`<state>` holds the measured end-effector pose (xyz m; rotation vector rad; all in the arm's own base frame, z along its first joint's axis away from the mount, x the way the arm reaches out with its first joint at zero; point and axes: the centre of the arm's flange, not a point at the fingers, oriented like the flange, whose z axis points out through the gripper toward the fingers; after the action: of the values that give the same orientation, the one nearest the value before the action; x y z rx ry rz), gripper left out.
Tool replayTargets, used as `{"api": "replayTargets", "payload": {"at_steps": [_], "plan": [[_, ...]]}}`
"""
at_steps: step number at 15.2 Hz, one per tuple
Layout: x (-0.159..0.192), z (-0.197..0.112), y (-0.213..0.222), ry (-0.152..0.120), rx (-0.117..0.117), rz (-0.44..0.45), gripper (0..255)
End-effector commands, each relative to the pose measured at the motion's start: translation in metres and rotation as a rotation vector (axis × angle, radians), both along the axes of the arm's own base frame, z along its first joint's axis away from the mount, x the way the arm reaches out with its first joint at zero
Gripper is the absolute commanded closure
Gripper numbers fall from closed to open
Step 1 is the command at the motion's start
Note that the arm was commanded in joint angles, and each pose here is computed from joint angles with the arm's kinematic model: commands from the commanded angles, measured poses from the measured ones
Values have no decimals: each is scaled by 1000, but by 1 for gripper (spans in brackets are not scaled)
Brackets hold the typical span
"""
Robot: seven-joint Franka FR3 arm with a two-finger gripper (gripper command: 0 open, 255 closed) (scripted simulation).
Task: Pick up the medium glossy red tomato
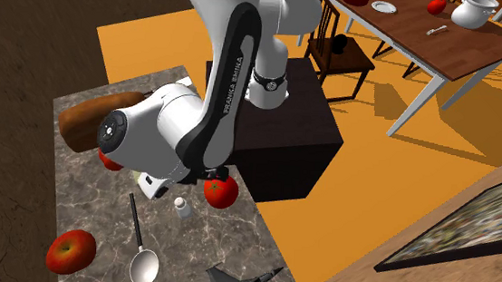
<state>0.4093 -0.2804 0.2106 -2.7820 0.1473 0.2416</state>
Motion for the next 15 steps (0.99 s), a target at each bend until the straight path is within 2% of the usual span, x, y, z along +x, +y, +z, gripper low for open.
{"api": "replayTargets", "payload": {"at_steps": [1, 5, 7, 8, 15], "plan": [[0, -11, 0, 0, 2, 0, 0], [0, -35, 0, 0, 2, 0, 0], [0, -35, 0, 0, 2, 0, 0], [0, -34, 0, 0, 2, 0, 255], [0, -34, 0, 0, 2, 0, 255]]}}
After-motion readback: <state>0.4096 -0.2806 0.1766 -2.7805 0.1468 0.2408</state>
